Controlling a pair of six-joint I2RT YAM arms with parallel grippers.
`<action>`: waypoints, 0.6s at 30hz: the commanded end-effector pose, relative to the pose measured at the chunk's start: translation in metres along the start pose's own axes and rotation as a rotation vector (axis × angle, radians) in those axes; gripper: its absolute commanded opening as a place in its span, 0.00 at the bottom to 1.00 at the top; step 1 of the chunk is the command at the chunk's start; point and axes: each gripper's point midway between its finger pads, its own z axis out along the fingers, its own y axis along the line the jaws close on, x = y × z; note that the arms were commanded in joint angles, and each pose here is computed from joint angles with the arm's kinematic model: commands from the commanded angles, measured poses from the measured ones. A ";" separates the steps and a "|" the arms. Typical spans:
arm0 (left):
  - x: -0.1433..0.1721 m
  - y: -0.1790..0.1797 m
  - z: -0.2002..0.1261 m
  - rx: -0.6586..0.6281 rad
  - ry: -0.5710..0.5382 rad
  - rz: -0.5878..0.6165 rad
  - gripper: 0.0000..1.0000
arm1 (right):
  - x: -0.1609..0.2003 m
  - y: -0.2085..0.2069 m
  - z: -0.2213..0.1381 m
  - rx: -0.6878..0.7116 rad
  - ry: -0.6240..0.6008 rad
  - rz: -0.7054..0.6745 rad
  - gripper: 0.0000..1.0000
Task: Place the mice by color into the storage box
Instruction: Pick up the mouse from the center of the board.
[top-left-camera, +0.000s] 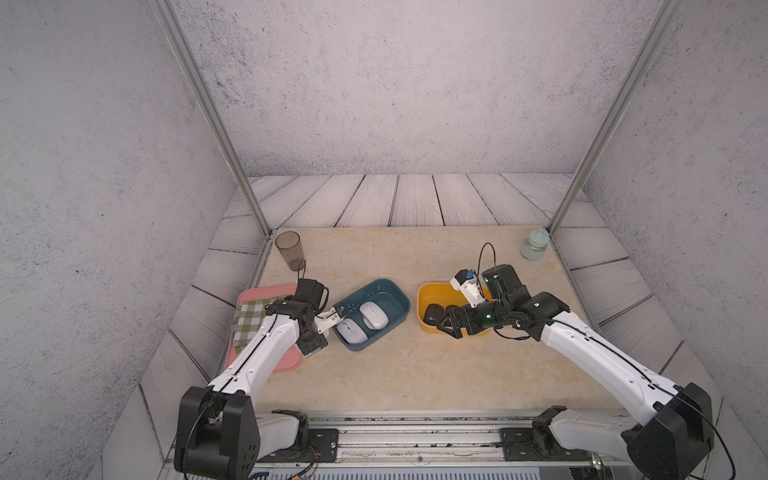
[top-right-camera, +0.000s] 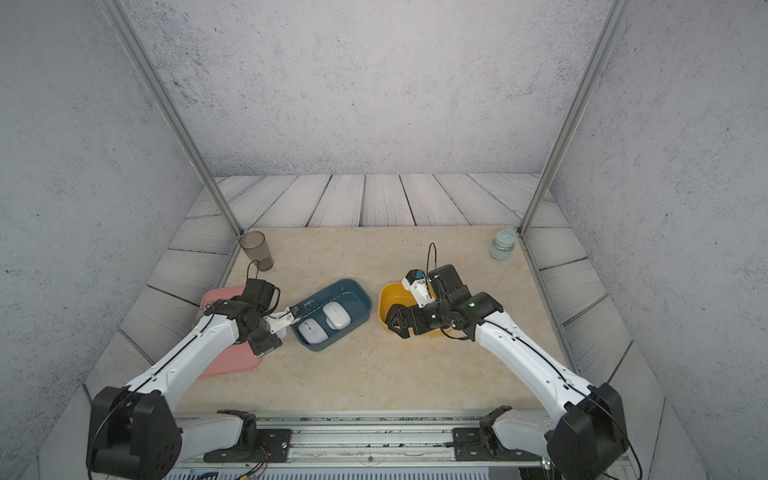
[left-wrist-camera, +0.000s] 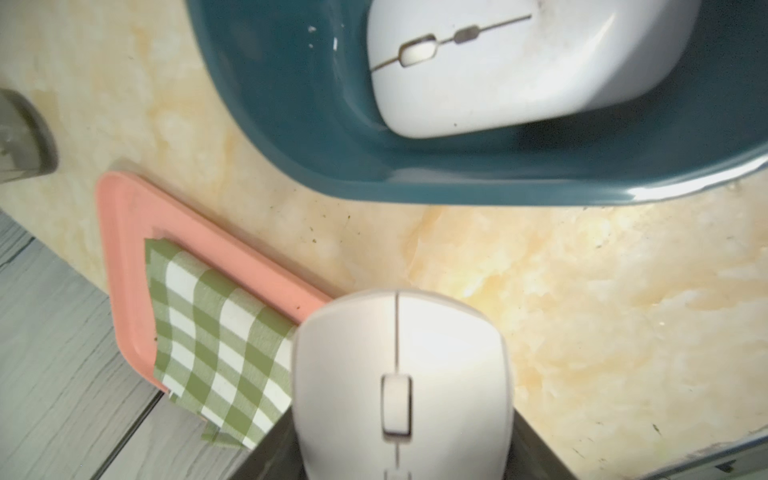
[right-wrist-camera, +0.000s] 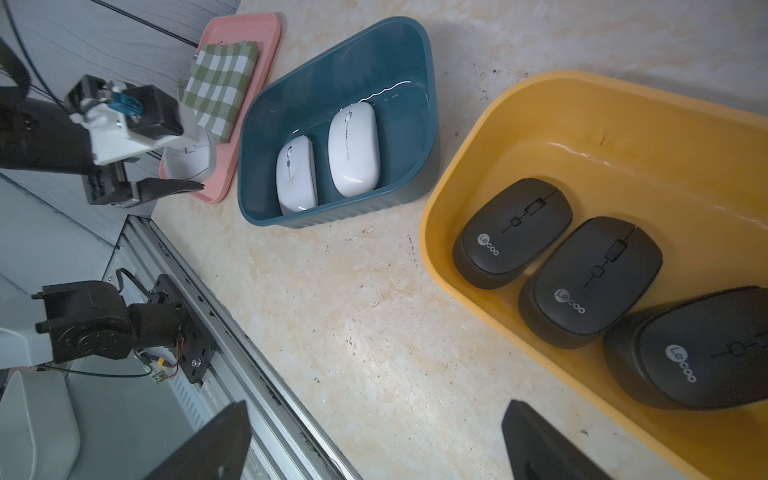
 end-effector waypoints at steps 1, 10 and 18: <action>-0.009 0.004 -0.031 0.023 -0.066 -0.118 0.40 | -0.001 -0.003 -0.002 0.024 0.008 0.004 0.99; -0.067 0.028 -0.116 0.063 -0.399 -0.400 0.35 | -0.004 -0.007 -0.003 0.052 0.013 0.028 0.99; -0.138 0.041 -0.157 0.330 -0.631 -0.897 0.30 | -0.012 -0.008 -0.015 0.096 -0.012 0.037 0.99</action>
